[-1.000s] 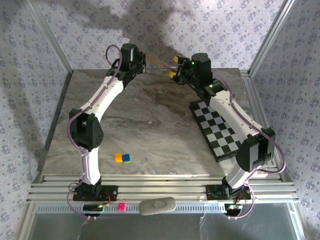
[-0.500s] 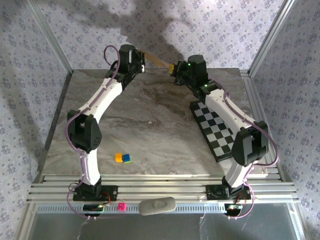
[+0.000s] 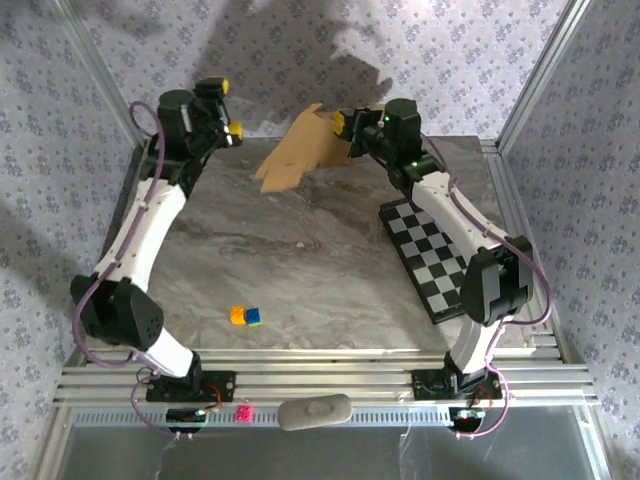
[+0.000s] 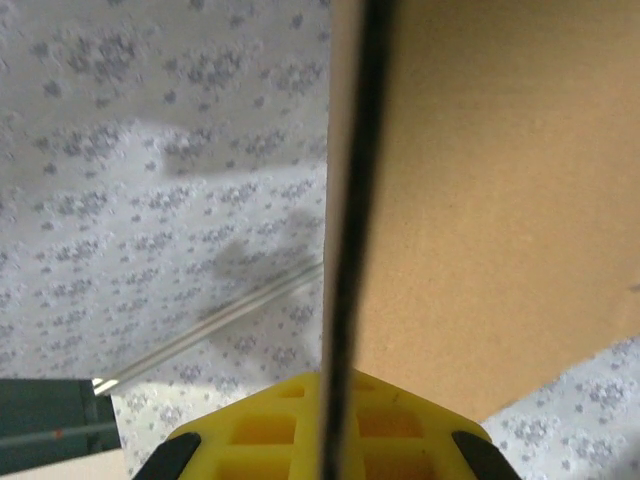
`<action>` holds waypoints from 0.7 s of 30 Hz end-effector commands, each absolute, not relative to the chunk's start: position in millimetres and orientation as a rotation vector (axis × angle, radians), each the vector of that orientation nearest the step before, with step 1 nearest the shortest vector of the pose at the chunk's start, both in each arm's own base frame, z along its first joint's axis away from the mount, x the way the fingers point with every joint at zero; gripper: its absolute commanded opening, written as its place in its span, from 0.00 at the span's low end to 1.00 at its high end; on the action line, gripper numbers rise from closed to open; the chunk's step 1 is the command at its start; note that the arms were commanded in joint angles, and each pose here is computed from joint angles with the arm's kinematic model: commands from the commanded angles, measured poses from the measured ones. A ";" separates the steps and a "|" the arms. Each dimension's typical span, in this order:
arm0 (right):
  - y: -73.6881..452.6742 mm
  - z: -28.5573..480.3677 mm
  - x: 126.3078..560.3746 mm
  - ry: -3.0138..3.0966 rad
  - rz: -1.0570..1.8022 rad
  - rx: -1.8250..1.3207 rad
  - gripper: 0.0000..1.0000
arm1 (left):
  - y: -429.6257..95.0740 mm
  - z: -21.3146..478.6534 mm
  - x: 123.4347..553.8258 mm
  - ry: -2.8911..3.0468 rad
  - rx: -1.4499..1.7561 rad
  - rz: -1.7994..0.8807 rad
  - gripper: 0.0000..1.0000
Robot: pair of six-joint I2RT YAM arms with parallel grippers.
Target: Fold the paper box
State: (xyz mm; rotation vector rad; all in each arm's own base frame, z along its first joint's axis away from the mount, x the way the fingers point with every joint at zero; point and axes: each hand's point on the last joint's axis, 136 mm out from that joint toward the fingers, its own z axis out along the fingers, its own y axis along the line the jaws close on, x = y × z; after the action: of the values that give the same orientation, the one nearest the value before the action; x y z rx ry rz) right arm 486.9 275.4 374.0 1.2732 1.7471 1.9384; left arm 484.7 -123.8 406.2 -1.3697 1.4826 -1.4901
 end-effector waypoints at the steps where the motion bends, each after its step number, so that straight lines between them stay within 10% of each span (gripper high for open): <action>1: 287.2 409.0 473.0 1.725 2.031 1.124 0.00 | -146.9 379.8 465.1 1.603 -1.494 -1.572 0.87; 11: 299.9 422.8 473.0 1.664 2.082 1.061 0.00 | -182.3 342.7 401.6 1.525 -1.954 -1.630 0.91; 21: 302.5 423.6 465.5 1.594 2.115 1.043 0.00 | -184.9 317.9 427.3 1.371 -2.077 -1.644 0.96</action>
State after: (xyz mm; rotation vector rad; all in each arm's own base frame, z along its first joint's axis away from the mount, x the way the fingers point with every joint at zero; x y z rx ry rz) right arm 472.6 304.5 400.2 1.1092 1.6753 2.0643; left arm 411.2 -189.6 327.8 -1.7500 1.6508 -1.5351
